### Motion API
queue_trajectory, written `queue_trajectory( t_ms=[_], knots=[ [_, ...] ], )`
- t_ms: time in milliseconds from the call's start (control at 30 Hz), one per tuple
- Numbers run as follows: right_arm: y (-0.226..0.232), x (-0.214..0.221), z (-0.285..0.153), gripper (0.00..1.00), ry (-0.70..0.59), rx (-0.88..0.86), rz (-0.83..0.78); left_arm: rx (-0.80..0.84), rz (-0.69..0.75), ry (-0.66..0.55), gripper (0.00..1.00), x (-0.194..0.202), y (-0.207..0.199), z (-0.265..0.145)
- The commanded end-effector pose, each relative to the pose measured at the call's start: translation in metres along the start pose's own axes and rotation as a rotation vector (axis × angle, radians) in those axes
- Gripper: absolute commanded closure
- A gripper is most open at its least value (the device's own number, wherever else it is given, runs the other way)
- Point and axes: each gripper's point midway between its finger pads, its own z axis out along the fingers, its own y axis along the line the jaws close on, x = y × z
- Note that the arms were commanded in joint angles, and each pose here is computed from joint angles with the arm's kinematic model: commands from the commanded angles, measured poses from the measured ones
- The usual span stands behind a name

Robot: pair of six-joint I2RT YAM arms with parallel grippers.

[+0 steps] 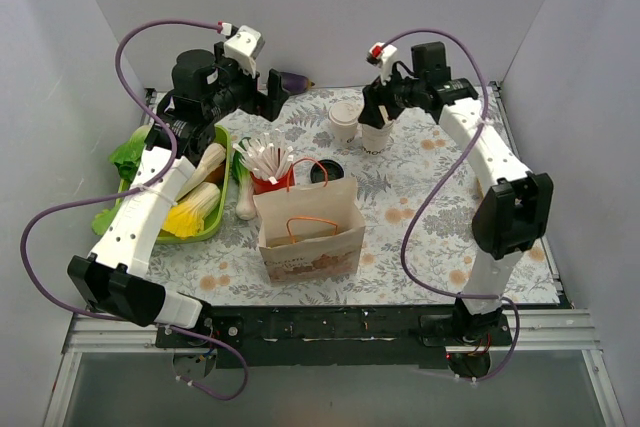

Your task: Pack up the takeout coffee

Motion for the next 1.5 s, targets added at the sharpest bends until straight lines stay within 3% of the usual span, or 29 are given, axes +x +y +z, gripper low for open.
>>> queue_trajectory(
  t_ms=[0,33,200,400,833,1467],
  knots=[
    [-0.017,-0.068,0.031,0.20,-0.129,0.134,-0.099,-0.040,0.034,0.024,0.07,0.003,0.007,-0.012],
    [-0.023,-0.086,0.032,0.19,-0.153,0.168,-0.127,-0.043,0.037,0.023,0.07,0.002,0.007,-0.014],
    [-0.046,-0.081,0.078,0.10,-0.128,0.240,-0.133,-0.039,0.036,0.052,0.07,0.010,0.005,-0.020],
    [-0.076,-0.057,0.115,0.02,-0.069,0.336,-0.148,-0.024,0.028,0.074,0.07,0.017,0.001,-0.023],
    [-0.075,-0.014,0.152,0.02,0.004,0.261,-0.098,0.006,0.001,0.100,0.07,0.027,-0.003,-0.014],
    [-0.070,0.026,0.155,0.02,0.110,0.244,-0.070,0.023,-0.018,0.109,0.07,0.034,-0.007,-0.012]
  ],
)
